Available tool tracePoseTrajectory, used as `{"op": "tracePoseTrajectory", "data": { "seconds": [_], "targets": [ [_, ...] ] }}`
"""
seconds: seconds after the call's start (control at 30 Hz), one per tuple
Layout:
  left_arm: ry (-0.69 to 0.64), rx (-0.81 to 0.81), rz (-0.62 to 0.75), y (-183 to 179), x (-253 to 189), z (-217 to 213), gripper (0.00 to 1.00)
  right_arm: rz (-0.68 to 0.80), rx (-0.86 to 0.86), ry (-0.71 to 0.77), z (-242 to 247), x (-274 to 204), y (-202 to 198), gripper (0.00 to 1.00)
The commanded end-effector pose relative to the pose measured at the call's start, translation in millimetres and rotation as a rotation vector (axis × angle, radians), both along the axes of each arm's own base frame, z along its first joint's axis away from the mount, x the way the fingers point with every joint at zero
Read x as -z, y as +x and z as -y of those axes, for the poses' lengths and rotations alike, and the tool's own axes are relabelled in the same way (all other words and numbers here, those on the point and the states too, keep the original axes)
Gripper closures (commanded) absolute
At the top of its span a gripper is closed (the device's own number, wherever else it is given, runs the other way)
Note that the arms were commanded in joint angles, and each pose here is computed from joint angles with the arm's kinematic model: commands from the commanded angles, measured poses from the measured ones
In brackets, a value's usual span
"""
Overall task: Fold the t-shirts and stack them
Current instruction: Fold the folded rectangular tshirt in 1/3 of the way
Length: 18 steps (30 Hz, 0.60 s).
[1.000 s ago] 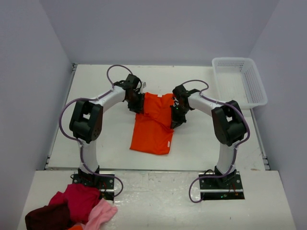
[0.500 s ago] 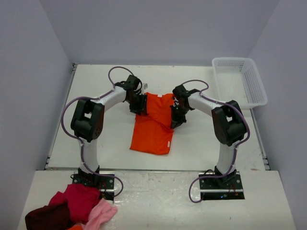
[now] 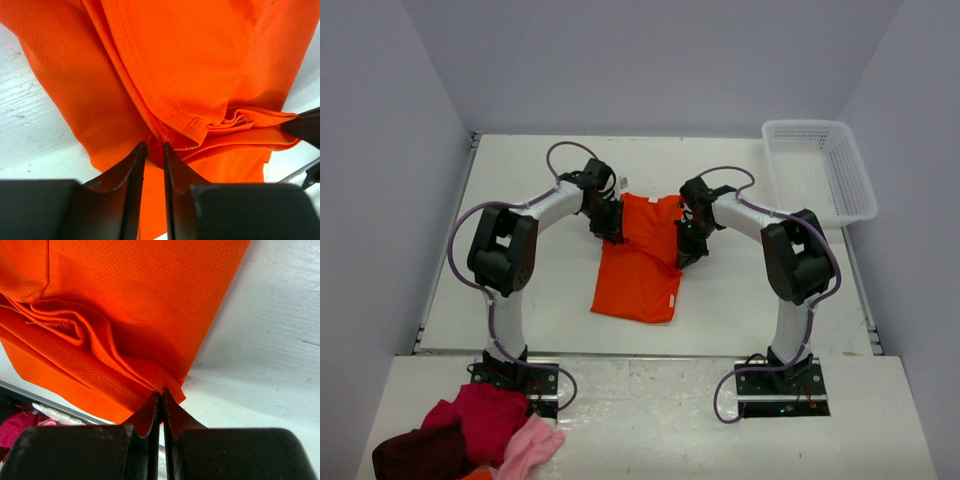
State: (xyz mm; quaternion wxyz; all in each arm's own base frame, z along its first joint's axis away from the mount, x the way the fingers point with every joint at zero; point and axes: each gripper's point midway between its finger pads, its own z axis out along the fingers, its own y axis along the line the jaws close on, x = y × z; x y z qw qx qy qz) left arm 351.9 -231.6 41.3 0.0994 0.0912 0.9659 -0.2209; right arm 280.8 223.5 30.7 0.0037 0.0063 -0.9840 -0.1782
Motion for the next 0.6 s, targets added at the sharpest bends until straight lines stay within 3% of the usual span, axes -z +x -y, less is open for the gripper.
{"op": "tracePoseTrajectory", "data": {
  "seconds": [0.0, 0.17, 0.57],
  "targets": [
    [-0.001, -0.002, 0.036, 2.6, -23.8, -4.5, 0.79, 0.067, -0.011, 0.003, -3.3, -17.8, 13.1, 1.00],
    [0.020, -0.013, 0.045, -1.8, -31.1, -10.6, 1.00, 0.067, -0.012, -0.006, -2.2, -18.7, 13.9, 1.00],
    [0.104, -0.095, 0.111, -13.6, -74.2, -36.4, 1.00, 0.082, -0.028, -0.038, 3.0, -26.1, 17.2, 1.00]
  ]
}}
